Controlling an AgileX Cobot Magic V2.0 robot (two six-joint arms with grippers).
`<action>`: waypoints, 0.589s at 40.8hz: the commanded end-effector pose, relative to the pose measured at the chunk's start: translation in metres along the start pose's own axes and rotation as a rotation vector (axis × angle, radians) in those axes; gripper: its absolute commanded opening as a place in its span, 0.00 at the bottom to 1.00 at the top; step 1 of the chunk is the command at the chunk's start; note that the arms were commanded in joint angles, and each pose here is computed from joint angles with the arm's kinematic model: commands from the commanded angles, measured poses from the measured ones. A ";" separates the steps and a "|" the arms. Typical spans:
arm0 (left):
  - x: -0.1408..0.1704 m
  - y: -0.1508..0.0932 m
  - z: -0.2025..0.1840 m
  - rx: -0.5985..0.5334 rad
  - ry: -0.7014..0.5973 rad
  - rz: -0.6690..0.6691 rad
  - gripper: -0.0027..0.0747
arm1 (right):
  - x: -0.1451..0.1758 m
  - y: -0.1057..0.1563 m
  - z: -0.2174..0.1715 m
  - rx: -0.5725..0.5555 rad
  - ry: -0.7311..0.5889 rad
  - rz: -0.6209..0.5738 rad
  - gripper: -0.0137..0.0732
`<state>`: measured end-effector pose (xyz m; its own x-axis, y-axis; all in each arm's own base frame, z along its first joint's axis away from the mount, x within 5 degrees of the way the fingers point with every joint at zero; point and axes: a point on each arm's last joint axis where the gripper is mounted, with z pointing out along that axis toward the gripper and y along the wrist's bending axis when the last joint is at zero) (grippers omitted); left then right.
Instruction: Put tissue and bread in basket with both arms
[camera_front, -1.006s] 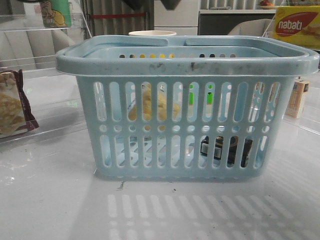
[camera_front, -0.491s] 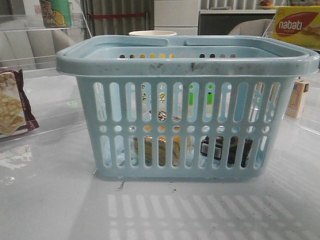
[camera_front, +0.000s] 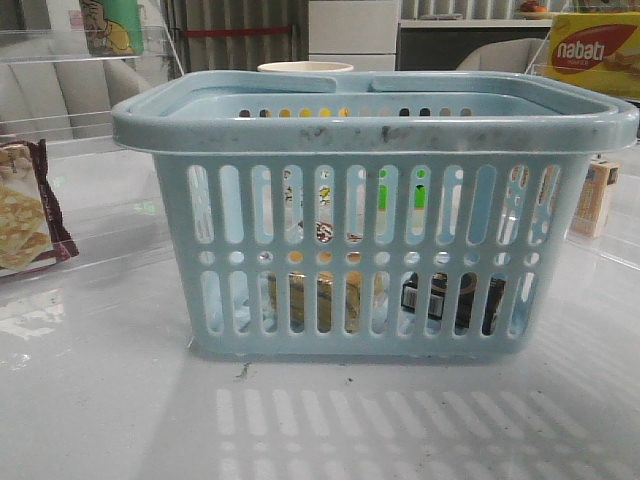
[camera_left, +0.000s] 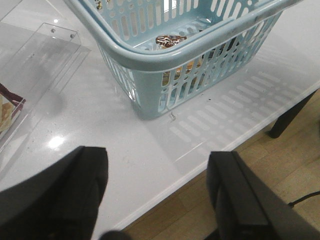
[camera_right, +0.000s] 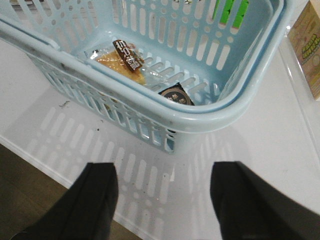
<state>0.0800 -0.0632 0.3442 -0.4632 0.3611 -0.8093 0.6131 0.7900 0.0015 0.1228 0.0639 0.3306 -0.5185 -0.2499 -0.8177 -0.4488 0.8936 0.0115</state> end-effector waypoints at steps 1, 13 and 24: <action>-0.003 0.000 -0.010 0.002 -0.101 -0.010 0.65 | -0.010 0.000 -0.010 0.004 -0.084 -0.013 0.75; 0.001 0.001 -0.009 -0.002 -0.090 -0.006 0.65 | 0.026 -0.002 -0.038 0.008 -0.101 -0.059 0.75; 0.001 0.001 -0.009 -0.006 -0.090 -0.004 0.42 | 0.052 -0.002 -0.036 0.008 -0.066 -0.066 0.43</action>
<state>0.0725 -0.0558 0.3354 -0.4627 0.3624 -0.8091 0.6075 0.7943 0.0084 0.0679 0.0347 0.3002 -0.5015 -0.2944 -0.8135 -0.4718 0.8813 -0.0281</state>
